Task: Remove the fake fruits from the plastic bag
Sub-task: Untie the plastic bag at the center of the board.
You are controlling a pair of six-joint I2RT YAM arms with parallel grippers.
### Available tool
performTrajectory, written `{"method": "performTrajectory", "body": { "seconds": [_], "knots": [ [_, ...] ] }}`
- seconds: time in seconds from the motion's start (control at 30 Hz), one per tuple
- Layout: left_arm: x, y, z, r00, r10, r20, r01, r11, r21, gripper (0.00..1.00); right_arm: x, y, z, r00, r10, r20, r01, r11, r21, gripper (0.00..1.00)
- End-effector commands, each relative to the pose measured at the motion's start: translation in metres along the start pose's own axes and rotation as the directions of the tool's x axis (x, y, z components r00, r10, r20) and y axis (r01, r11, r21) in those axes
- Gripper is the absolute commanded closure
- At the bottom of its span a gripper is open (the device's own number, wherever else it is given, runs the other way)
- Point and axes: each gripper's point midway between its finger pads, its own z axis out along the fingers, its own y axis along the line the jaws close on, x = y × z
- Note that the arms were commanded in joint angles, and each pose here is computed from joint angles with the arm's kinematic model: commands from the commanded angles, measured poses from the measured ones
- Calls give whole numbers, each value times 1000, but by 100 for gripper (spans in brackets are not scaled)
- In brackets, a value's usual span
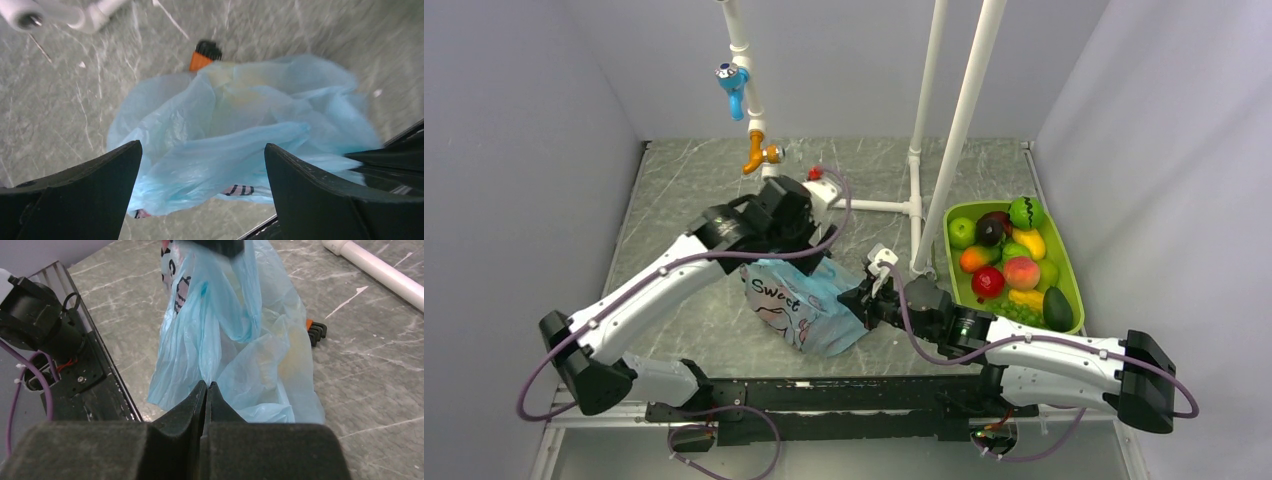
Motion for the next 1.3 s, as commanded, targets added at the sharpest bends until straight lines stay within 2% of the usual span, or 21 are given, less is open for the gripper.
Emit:
{"method": "performTrajectory", "body": {
  "seconds": [0.0,0.17,0.23,0.3,0.4,0.43,0.57,0.7,0.77,0.87,0.97,1.07,1.17,1.27],
  "knots": [
    [7,5,17,995,104,13,-102,991,-85,1,-16,8,-6,997,35,62,-33,999,-36,100],
    [25,-2,43,984,164,-68,-169,983,-75,1,-11,5,-10,997,48,65,-46,999,-30,100],
    [30,3,47,980,171,-107,-182,978,-102,8,-10,5,-10,997,49,64,-48,998,-28,100],
    [31,11,46,979,164,-124,-182,972,-151,22,-11,5,-10,996,53,68,-51,998,-26,100],
    [23,31,35,988,118,-95,-140,951,-277,66,-12,5,-10,996,57,72,-55,998,-25,100],
    [19,37,30,993,94,-72,-112,944,-310,71,-12,5,-10,996,59,73,-57,998,-25,100],
    [8,45,4,998,14,59,7,942,-334,76,-20,2,-9,993,82,89,-82,997,-1,100],
    [10,53,-15,973,-128,193,175,951,-255,86,-33,-5,-10,981,137,136,-144,989,46,100],
    [16,56,-19,936,-240,257,284,947,-152,89,-41,-7,-10,972,155,175,-166,985,50,100],
    [24,65,-24,854,-395,339,422,906,-7,91,-56,-7,-7,956,175,234,-192,980,53,100],
    [27,69,-36,782,-479,400,475,872,116,94,-67,-11,0,946,176,272,-203,976,75,100],
    [25,71,-48,717,-552,425,503,833,232,100,-73,-16,5,926,198,322,-238,967,92,100],
    [22,57,-57,688,-619,380,482,780,399,100,-64,-23,1,901,232,367,-284,954,95,100],
    [25,58,-62,657,-667,352,502,735,456,100,-39,-20,-7,903,251,349,-285,957,49,100]
  ]
}}
